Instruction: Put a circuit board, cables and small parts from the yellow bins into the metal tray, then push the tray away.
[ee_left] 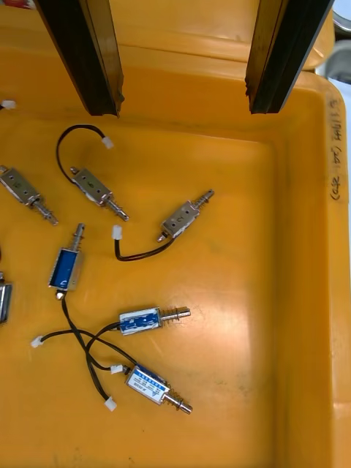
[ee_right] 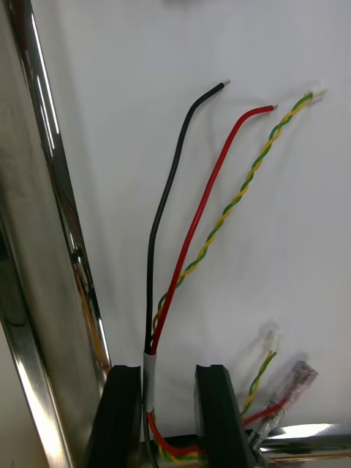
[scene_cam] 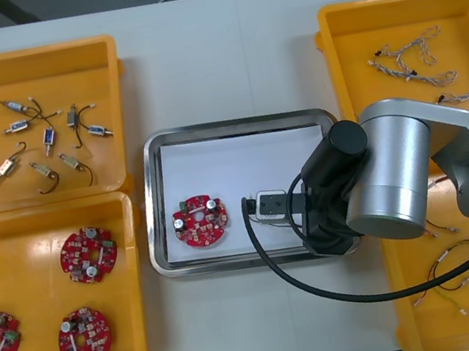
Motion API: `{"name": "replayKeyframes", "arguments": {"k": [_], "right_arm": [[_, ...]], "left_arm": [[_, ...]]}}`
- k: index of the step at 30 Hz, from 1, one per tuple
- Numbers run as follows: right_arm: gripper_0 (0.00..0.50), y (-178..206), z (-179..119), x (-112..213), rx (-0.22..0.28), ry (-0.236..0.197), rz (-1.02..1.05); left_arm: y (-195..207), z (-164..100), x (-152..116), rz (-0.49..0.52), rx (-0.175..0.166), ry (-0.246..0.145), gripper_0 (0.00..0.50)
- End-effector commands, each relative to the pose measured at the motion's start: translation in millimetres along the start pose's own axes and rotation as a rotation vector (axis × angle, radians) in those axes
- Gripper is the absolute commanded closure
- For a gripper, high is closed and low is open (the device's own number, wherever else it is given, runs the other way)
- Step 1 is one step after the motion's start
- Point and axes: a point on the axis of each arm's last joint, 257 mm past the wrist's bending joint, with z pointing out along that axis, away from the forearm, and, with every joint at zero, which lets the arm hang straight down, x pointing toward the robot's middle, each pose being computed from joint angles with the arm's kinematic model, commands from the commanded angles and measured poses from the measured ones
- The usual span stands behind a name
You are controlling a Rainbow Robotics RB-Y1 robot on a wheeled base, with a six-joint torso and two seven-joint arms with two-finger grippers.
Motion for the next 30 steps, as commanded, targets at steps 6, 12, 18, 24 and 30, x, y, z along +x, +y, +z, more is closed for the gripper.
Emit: {"name": "replayKeyframes", "arguments": {"k": [6, 12, 18, 24, 30], "right_arm": [[0.000, -16.8, -10.2, -16.6, 0.046, -0.046, -0.016], [0.000, -22.4, -18.0, -17.7, 0.038, -0.049, 0.011], [0.000, -25.5, -33.1, -20.3, -0.008, -0.058, 0.066], [0.000, -39.7, -69.8, -17.9, -0.050, -0.046, 0.139], [0.000, -55.1, -103.0, -8.1, -0.075, -0.036, 0.210]], "left_arm": [[33.4, 3.6, -23.2, 0.162, -0.020, -0.044, 0.000], [32.6, 19.1, -23.8, 0.221, 0.000, -0.018, 0.000], [19.8, 41.4, -20.4, 0.293, 0.046, -0.009, 0.000], [-1.1, 52.2, -18.9, 0.361, 0.062, -0.005, 0.000], [-17.2, 59.1, -18.0, 0.428, 0.077, -0.011, 0.000]]}}
